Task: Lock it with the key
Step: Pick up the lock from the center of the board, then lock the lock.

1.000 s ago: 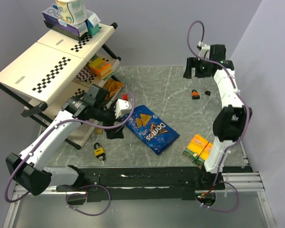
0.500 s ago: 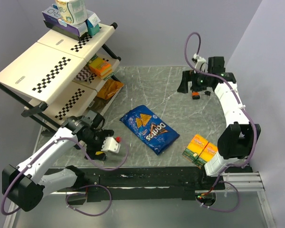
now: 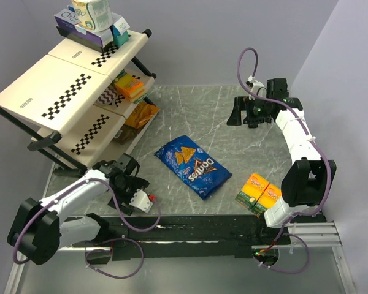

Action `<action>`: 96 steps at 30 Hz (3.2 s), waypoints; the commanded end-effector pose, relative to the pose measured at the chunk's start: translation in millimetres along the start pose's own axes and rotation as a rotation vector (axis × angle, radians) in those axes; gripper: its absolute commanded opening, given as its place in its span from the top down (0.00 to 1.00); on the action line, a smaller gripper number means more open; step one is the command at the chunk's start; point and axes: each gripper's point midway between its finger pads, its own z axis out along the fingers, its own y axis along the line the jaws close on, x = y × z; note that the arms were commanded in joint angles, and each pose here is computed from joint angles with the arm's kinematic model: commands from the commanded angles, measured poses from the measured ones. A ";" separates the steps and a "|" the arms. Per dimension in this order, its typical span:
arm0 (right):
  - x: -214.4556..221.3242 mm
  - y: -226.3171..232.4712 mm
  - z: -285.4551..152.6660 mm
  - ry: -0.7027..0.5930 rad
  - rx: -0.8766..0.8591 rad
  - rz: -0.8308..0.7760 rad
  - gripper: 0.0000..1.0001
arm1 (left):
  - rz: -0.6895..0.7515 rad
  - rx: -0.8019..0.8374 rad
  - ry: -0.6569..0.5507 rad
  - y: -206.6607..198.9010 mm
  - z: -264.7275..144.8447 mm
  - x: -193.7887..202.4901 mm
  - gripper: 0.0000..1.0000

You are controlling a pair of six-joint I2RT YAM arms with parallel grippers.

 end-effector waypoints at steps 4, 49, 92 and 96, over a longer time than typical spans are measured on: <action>-5.9 8.9 -9.0 -0.031 -0.016 -0.018 0.01 | 0.104 -0.023 0.019 19.0 15.0 7.8 0.01; 61.8 212.4 39.8 0.142 -0.694 0.253 0.02 | -0.459 -0.380 -0.566 156.2 -119.9 -150.6 0.99; 86.3 267.8 58.8 0.274 -0.805 0.264 0.74 | -0.718 -0.492 -0.630 204.3 -140.1 -169.3 0.65; 79.1 263.1 51.5 0.243 -0.805 0.230 1.00 | -0.678 -0.377 -0.628 183.0 -137.2 -174.5 0.34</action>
